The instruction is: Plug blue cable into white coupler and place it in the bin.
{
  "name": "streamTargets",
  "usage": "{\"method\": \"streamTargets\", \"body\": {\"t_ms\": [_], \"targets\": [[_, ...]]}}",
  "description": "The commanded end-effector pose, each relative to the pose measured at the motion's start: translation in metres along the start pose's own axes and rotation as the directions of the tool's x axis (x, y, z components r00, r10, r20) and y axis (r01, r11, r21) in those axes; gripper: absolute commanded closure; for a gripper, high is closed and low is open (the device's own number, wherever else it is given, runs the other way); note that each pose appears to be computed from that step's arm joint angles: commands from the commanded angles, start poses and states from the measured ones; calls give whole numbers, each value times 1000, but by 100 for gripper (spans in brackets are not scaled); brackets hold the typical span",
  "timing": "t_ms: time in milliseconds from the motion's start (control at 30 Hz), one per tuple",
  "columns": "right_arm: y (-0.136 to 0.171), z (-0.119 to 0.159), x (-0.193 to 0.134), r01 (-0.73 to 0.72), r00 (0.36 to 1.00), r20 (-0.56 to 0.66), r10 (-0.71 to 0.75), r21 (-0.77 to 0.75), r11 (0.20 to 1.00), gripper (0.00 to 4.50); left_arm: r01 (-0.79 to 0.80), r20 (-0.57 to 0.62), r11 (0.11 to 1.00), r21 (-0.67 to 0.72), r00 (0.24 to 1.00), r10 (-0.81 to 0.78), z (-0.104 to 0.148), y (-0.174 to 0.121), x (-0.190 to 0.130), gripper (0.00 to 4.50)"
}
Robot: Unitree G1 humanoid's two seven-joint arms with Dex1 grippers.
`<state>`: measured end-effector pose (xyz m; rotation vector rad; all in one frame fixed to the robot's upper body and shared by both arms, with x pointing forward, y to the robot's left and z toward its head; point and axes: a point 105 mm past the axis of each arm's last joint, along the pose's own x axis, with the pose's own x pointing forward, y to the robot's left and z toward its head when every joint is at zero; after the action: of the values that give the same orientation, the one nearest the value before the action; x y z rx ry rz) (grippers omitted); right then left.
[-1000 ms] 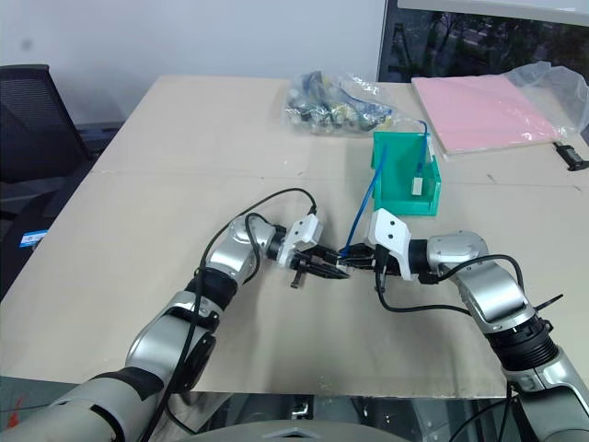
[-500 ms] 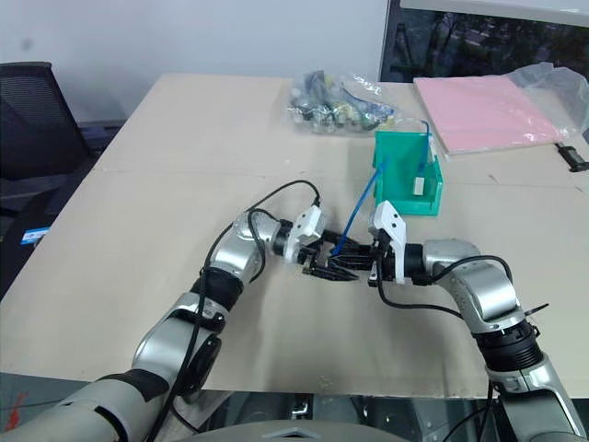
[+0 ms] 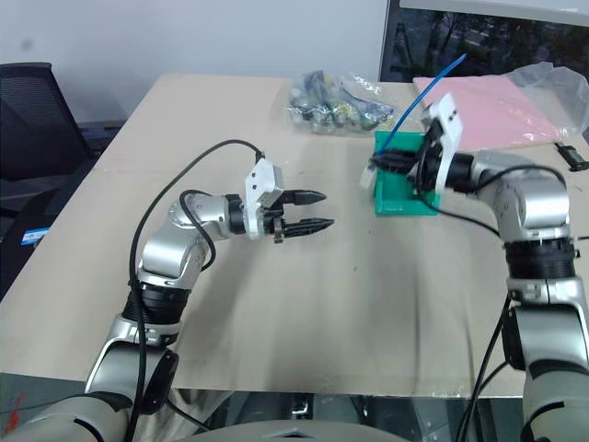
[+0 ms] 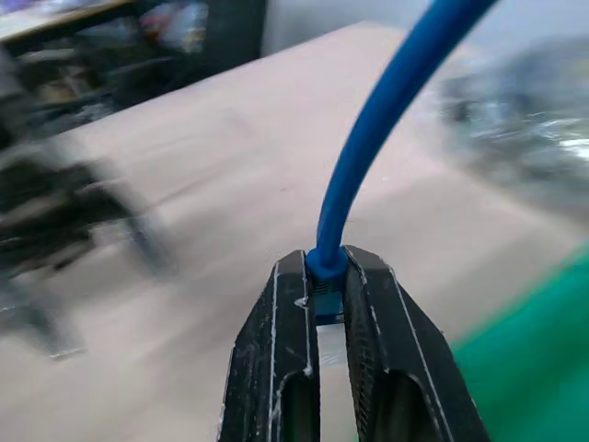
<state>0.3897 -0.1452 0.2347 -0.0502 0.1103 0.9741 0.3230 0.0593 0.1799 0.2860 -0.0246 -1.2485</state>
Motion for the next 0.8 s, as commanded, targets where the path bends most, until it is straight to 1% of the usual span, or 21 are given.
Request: {"method": "streamTargets", "body": {"t_ms": [33, 67, 133, 167, 233, 333, 367, 400, 533, 633, 700, 800], "targets": [[-24, 6, 2, 60, 998, -28, -61, -4, 998, 450, -77, 46, 997, 17, 996, 76, 24, 0, 4, 165], [-29, 2, 4, 72, 996, -55, -72, -10, 997, 450, -84, 55, 996, 5, 995, 84, 27, -2, 7, 165], [-37, 0, 7, 99, 992, -79, -100, -17, 995, 374, -92, 66, 996, -14, 994, 93, 29, -6, 11, 159], [-41, 2, 8, 117, 990, -75, -117, -10, 993, 344, -97, 69, 995, -22, 993, 98, 29, -7, 12, 159], [-47, 5, 8, 148, 987, -63, -148, -5, 989, 256, -106, 71, 994, -31, 992, 108, 30, -7, 12, 159], [-56, 7, 7, 199, 979, -54, -199, 2, 980, 99, -113, 71, 993, -39, 991, 116, 30, -7, 12, 159], [-59, 7, 5, 220, 974, -56, -220, -11, 976, 33, -115, 71, 993, -41, 991, 117, 30, -6, 11, 159], [-63, 8, 4, 242, 969, -49, -243, -19, 970, 3, -115, 70, 992, -43, 991, 118, 29, -6, 11, 159], [-74, 12, -6, 314, 949, -13, -314, -17, 949, 3, -114, 64, 992, -45, 991, 116, 27, -4, 11, 159], [-78, -1, -25, 315, 942, -99, -321, -72, 946, 3, -106, 58, 993, -49, 992, 109, 25, -5, 9, 159], [-86, -15, -50, 337, 917, -179, -357, -132, 932, 3, -108, 46, 993, -50, 993, 110, 22, -6, 5, 159], [-95, -16, -76, 394, 886, -198, -420, -160, 905, 3, -114, 37, 992, -55, 993, 116, 18, -6, 2, 159]]}}
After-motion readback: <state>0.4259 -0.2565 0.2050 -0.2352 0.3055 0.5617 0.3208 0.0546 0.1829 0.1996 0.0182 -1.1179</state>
